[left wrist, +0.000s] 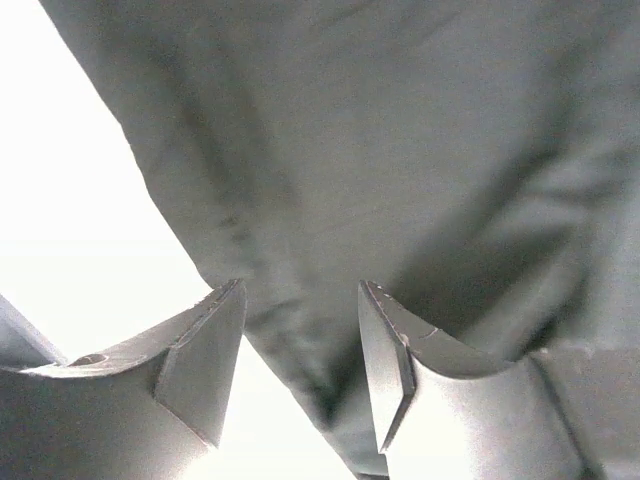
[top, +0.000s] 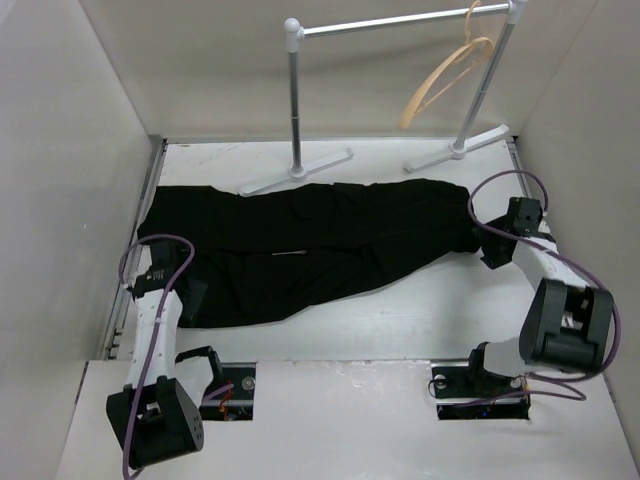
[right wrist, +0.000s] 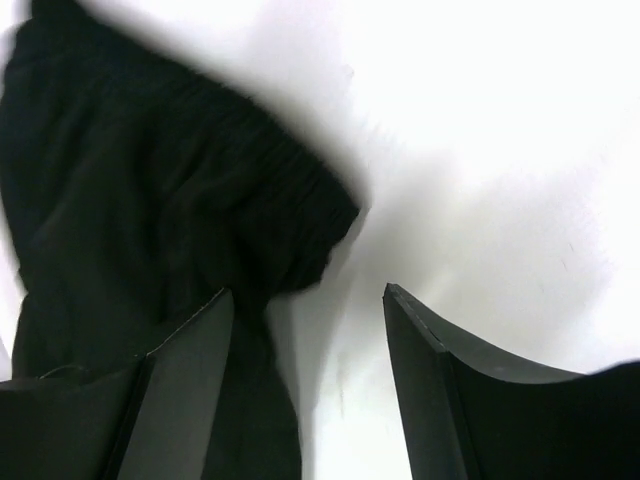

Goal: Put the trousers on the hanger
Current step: Flatten out the trousers at the center of the board.

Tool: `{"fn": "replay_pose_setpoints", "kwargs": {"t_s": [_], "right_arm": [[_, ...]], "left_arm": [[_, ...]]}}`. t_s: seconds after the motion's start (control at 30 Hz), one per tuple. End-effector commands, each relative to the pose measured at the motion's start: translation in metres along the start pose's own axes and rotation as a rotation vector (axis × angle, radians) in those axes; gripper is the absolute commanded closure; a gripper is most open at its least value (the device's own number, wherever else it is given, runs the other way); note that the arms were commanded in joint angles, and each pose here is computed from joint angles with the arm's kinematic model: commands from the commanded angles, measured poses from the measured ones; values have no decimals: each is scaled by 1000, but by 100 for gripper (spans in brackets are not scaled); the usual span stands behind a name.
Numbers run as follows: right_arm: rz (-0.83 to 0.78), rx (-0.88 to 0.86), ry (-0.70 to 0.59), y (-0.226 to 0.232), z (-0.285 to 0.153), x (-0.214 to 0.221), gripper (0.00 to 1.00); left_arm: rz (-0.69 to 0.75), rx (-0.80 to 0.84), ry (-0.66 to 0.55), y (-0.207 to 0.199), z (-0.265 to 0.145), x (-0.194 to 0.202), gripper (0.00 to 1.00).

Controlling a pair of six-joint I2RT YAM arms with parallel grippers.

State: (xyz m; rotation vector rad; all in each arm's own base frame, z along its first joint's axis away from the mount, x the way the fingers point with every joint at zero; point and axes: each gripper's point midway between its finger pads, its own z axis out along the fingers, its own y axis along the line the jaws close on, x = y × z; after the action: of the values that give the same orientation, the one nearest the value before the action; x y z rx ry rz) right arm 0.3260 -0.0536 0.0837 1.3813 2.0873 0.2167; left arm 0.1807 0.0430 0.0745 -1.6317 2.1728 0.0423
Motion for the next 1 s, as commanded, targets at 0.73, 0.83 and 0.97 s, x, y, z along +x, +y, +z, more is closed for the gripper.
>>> {"fn": "replay_pose_setpoints", "kwargs": {"t_s": [0.73,0.83,0.97], "right_arm": [[78,281,-197,-104,-29,-12,77],[77,253,-286,-109,-48,-19,49],[-16,168,-325,-78,-74,-28,28]], "left_arm": [[-124,-151,-99,-6,29,-60,100],[-127,-129,-139,-19,8,-78,100],[-116,-39,-201,-44,-32,-100,98]]}}
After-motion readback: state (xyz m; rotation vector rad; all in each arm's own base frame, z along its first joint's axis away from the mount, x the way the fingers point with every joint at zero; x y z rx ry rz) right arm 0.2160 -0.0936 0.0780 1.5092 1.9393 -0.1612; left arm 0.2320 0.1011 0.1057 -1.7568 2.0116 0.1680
